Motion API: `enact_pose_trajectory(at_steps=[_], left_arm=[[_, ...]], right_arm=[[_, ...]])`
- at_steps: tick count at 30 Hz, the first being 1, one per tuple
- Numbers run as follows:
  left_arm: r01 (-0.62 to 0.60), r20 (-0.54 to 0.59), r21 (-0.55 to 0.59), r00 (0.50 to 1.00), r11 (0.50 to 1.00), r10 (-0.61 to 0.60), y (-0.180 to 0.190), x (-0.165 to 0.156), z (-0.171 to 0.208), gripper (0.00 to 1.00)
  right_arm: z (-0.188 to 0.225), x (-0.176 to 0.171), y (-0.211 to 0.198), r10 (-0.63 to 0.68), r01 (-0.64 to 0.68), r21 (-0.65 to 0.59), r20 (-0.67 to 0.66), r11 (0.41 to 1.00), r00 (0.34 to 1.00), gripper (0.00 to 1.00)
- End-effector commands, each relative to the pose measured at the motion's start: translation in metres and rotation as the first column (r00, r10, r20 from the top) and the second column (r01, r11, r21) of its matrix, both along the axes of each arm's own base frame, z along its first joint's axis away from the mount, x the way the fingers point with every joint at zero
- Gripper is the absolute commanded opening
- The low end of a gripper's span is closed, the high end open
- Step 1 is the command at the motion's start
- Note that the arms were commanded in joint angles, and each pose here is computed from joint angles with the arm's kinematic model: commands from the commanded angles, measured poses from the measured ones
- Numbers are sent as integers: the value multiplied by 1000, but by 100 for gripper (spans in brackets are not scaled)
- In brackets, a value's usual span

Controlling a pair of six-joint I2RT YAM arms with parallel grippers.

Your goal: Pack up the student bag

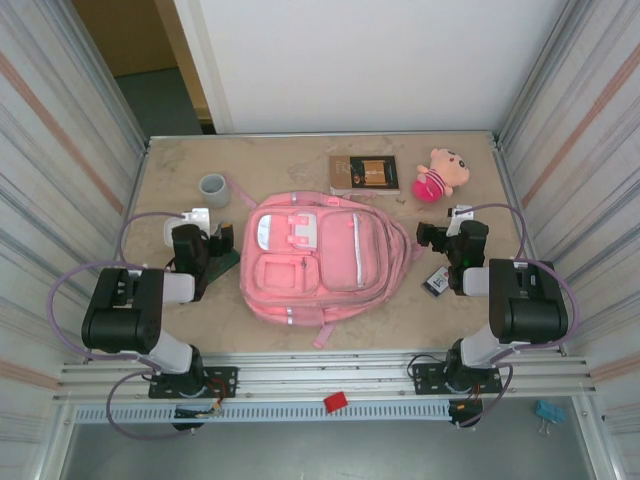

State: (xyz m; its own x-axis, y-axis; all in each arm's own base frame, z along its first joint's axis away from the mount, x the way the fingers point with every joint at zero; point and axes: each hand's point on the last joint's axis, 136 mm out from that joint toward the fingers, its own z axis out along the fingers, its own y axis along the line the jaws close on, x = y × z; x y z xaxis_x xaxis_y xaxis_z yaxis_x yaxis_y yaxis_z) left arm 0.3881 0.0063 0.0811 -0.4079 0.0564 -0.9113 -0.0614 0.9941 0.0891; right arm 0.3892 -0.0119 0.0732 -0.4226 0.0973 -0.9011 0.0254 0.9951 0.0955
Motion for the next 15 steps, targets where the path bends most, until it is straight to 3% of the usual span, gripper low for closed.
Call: enact_pose_trajectory(at_steps=[1,15], left_arm=[[7,39,0,999,1000,-7,-2,5,12,99],[9,39,-1,999,1000,-9,-3,5,12,99]], right_arm=[[8,6,-1,-11,11,6,21,1000,1000,99],[8,6,-1,-11,11,5,20,1000,1000,99]])
